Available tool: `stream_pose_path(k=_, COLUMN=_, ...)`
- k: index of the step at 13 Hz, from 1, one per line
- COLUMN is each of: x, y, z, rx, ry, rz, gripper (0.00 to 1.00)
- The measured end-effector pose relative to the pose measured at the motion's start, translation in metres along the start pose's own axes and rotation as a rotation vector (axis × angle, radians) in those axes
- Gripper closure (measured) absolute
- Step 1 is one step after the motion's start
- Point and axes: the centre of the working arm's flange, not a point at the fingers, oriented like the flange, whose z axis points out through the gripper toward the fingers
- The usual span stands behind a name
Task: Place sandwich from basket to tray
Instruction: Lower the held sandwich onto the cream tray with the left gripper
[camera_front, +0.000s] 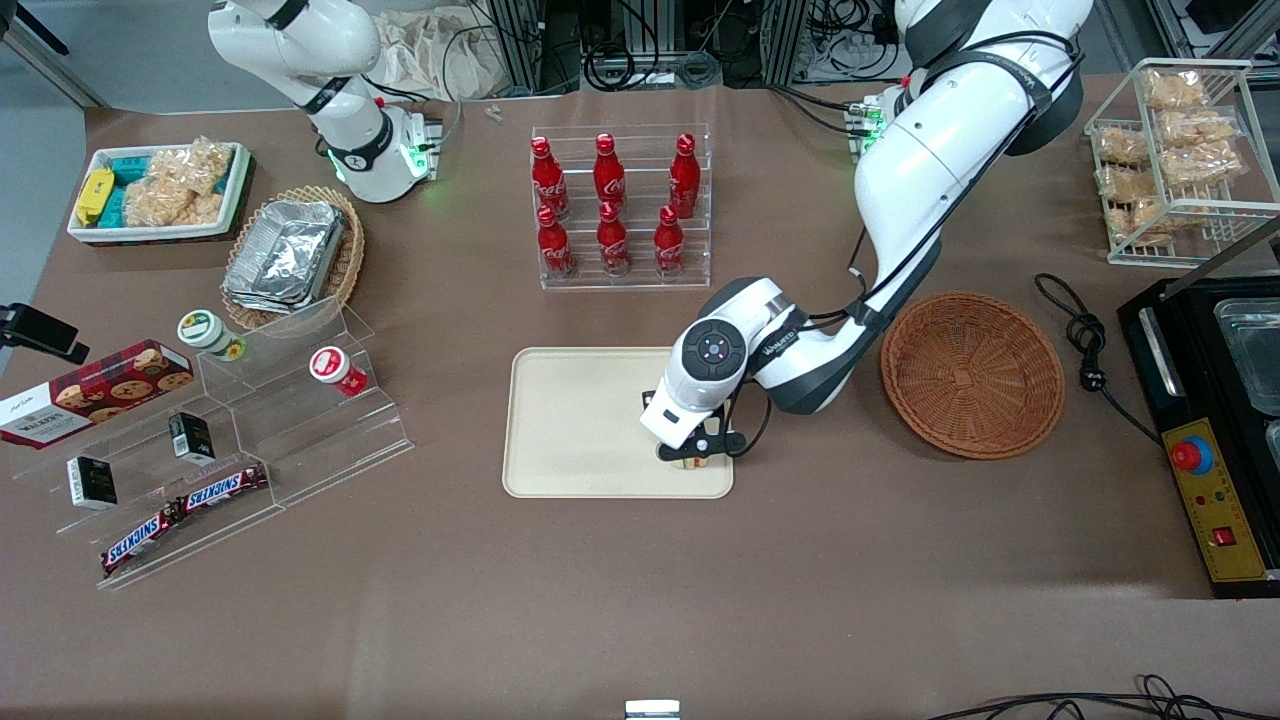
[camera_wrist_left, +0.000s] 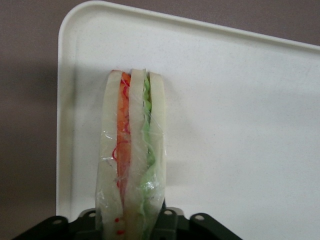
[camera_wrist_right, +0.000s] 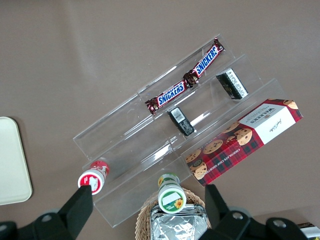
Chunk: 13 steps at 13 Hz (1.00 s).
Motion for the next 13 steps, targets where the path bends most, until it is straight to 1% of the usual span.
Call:
stream_pose_path(k=1, x=0.0007, y=-0.0007, z=0.0004, rx=0.001, ry=0.001, rz=-0.001, gripper=0.43)
stream_pose_path(k=2, x=0.0010, y=-0.0010, z=0.0004, rx=0.002, ry=0.001, rz=-0.001, gripper=0.34)
stream_pose_path(k=5, x=0.0010, y=-0.0010, z=0.0005, rx=0.002, ry=0.001, rz=-0.001, gripper=0.01)
stream_pose_path(k=6, x=0.0010, y=-0.0010, z=0.0005, rx=0.002, ry=0.001, rz=-0.001, gripper=0.00)
stream_pose_path(k=13, x=0.0012, y=-0.0009, z=0.0003, rx=0.001, ry=0.002, rz=-0.001, gripper=0.00)
